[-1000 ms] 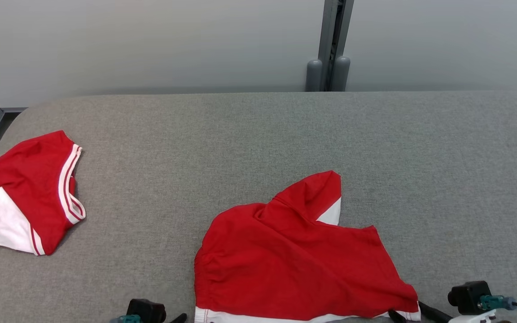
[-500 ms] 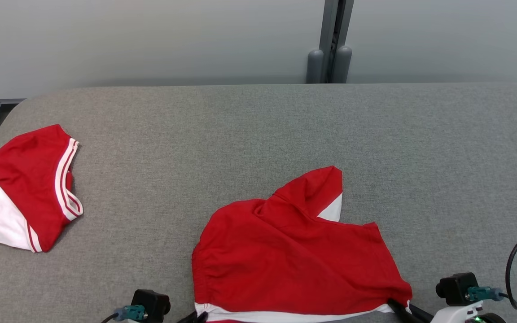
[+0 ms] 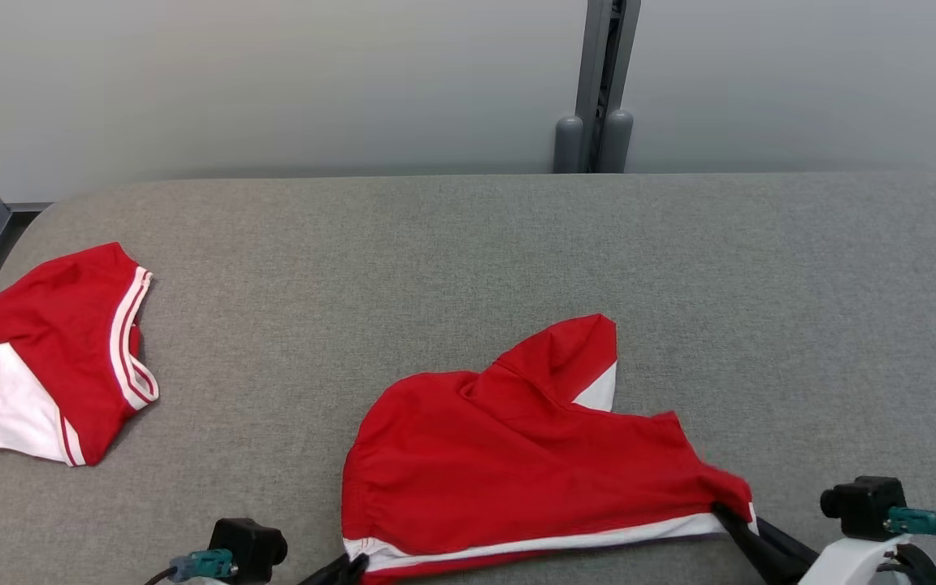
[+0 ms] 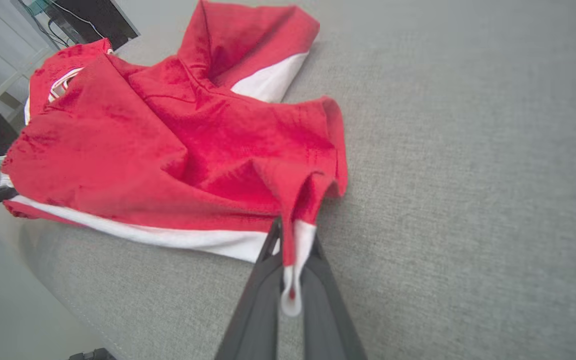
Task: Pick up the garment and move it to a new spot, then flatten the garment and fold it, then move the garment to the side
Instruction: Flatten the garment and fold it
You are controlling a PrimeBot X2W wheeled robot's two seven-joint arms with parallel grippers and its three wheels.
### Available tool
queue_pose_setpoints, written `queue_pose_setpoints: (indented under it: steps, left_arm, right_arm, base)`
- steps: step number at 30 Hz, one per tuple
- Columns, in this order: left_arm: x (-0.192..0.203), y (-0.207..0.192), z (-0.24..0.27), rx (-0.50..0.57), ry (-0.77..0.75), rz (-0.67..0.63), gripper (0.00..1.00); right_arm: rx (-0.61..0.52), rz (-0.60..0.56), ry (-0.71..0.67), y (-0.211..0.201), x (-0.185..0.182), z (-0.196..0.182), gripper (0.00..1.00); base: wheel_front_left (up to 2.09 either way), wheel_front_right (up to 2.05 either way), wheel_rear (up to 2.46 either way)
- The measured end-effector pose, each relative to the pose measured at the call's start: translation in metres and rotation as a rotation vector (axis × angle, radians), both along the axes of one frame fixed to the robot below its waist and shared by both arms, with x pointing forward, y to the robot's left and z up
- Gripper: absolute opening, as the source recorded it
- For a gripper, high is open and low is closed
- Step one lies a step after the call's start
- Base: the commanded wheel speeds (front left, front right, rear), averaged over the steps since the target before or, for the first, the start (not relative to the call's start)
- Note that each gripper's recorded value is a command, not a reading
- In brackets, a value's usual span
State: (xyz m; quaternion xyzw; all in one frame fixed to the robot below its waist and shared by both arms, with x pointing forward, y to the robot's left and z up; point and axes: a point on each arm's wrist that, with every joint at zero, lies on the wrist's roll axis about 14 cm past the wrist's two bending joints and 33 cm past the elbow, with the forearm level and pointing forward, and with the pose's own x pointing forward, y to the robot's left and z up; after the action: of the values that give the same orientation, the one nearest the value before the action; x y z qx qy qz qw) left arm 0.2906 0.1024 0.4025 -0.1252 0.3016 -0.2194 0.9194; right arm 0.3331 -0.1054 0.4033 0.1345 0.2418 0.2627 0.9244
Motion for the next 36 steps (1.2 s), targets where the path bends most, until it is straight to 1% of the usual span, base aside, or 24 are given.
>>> queue_pose_setpoints:
  steps: [3,8,11,18,23,26,29,32,36]
  left_arm:
    - [-0.006,-0.005,0.014,-0.042,-0.007,-0.026,0.00]
    - [-0.007,0.004,0.029,-0.028,-0.037,-0.034,0.00]
    - [-0.008,0.000,0.040,-0.049,-0.056,-0.047,0.00]
    - [0.003,-0.005,0.056,-0.048,-0.105,-0.083,0.00]
    - [0.032,-0.007,0.076,-0.029,-0.180,-0.111,0.00]
    - [0.055,0.000,0.084,0.018,-0.215,-0.126,0.00]
    - [0.084,0.002,0.094,0.037,-0.249,-0.138,0.00]
    - [0.113,-0.001,0.105,0.058,-0.275,-0.182,0.00]
    - [0.164,0.004,0.117,0.110,-0.313,-0.210,0.00]
  right_arm:
    - [0.034,-0.012,-0.032,-0.004,0.000,0.013,0.00]
    - [0.056,-0.017,-0.039,-0.010,-0.005,0.021,0.00]
    - [0.065,-0.018,-0.058,-0.013,-0.004,0.029,0.00]
    - [0.088,-0.005,-0.084,-0.007,0.000,0.041,0.00]
    - [0.094,0.000,-0.119,-0.004,0.019,0.051,0.00]
    - [0.116,0.017,-0.134,0.006,0.034,0.061,0.00]
    - [0.127,0.023,-0.176,0.011,0.058,0.076,0.00]
    - [0.129,0.029,-0.215,0.013,0.087,0.090,0.00]
    - [0.124,0.032,-0.274,0.013,0.133,0.112,0.00]
  base:
    - [0.00,0.00,0.00]
    - [0.00,0.00,0.00]
    - [0.00,0.00,0.00]
    - [0.00,0.00,0.00]
    - [0.00,0.00,0.00]
    - [0.00,0.00,0.00]
    - [0.00,0.00,0.00]
    - [0.00,0.00,0.00]
    - [0.00,0.00,0.00]
